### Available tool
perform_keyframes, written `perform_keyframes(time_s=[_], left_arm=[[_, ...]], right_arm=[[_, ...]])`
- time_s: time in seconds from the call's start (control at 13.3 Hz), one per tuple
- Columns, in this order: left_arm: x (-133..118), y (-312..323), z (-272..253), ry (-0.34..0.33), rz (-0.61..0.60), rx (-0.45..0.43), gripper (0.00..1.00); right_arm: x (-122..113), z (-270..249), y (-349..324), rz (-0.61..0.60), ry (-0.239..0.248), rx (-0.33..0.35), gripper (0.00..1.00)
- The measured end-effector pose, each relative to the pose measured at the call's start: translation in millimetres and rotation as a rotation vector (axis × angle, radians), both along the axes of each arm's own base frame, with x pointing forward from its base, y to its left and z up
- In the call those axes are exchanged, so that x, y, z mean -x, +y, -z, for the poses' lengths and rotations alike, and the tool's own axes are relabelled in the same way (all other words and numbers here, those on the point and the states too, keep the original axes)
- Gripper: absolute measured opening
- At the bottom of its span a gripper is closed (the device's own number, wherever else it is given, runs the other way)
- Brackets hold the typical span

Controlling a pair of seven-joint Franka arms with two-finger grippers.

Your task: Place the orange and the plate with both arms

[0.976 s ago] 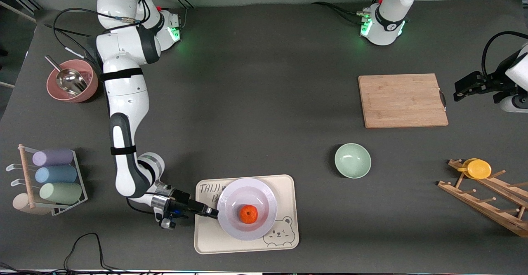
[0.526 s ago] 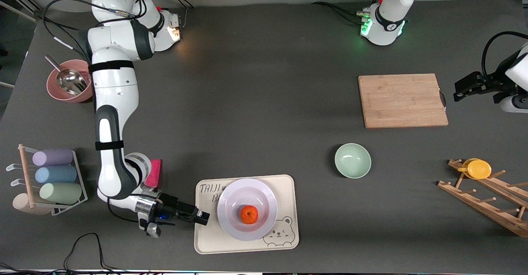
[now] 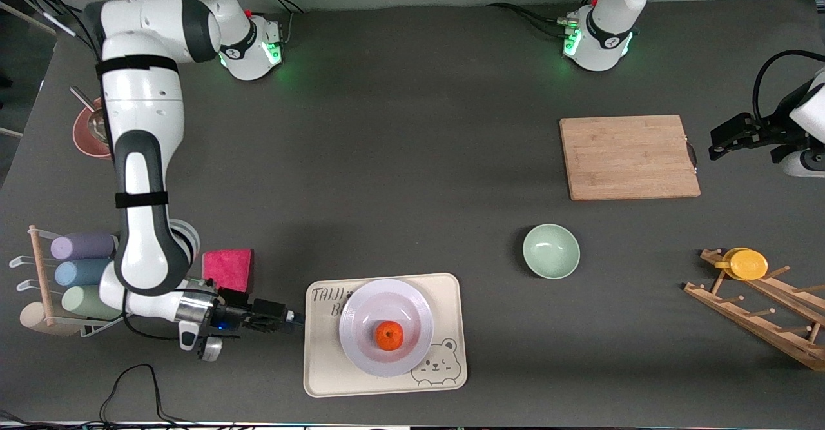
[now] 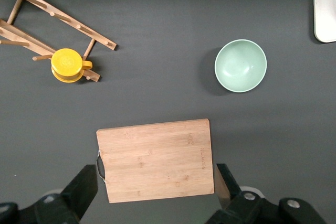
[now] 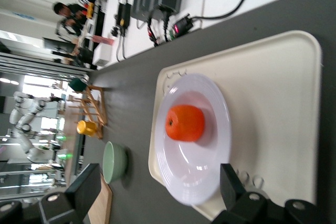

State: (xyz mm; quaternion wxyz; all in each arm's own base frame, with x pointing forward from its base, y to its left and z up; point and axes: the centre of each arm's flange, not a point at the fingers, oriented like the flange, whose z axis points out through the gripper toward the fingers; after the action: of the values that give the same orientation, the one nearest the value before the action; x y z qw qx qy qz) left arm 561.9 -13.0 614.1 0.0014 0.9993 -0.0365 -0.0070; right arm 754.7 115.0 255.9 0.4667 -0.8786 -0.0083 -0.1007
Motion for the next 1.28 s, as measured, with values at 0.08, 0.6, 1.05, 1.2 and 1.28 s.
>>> perform_keyframes(time_s=[0.08, 0.6, 1.05, 1.2, 1.28], left_arm=[[-0.2, 0.1, 0.0, -0.001, 0.000, 0.000, 1.00], [-0.9, 0.2, 0.0, -0.006, 0.000, 0.000, 1.00], [-1.0, 0.2, 1.2, -0.005, 0.000, 0.000, 1.00], [-1.0, 0.3, 1.4, -0.004, -0.001, 0.000, 1.00], [-1.0, 0.3, 1.6, -0.004, -0.001, 0.000, 1.00]], right_arm=[[7.0, -15.5, -7.3, -0.014, 0.034, 0.072, 1.00], [85.4, -148.8, -37.6, -0.105, 0.131, 0.623, 1.00], [158.0, -236.8, -71.6, -0.146, 0.245, 0.871, 1.00], [173.7, -262.5, -79.7, -0.154, 0.249, 0.886, 1.00], [181.9, -273.3, -81.2, -0.161, 0.256, 0.885, 1.00]])
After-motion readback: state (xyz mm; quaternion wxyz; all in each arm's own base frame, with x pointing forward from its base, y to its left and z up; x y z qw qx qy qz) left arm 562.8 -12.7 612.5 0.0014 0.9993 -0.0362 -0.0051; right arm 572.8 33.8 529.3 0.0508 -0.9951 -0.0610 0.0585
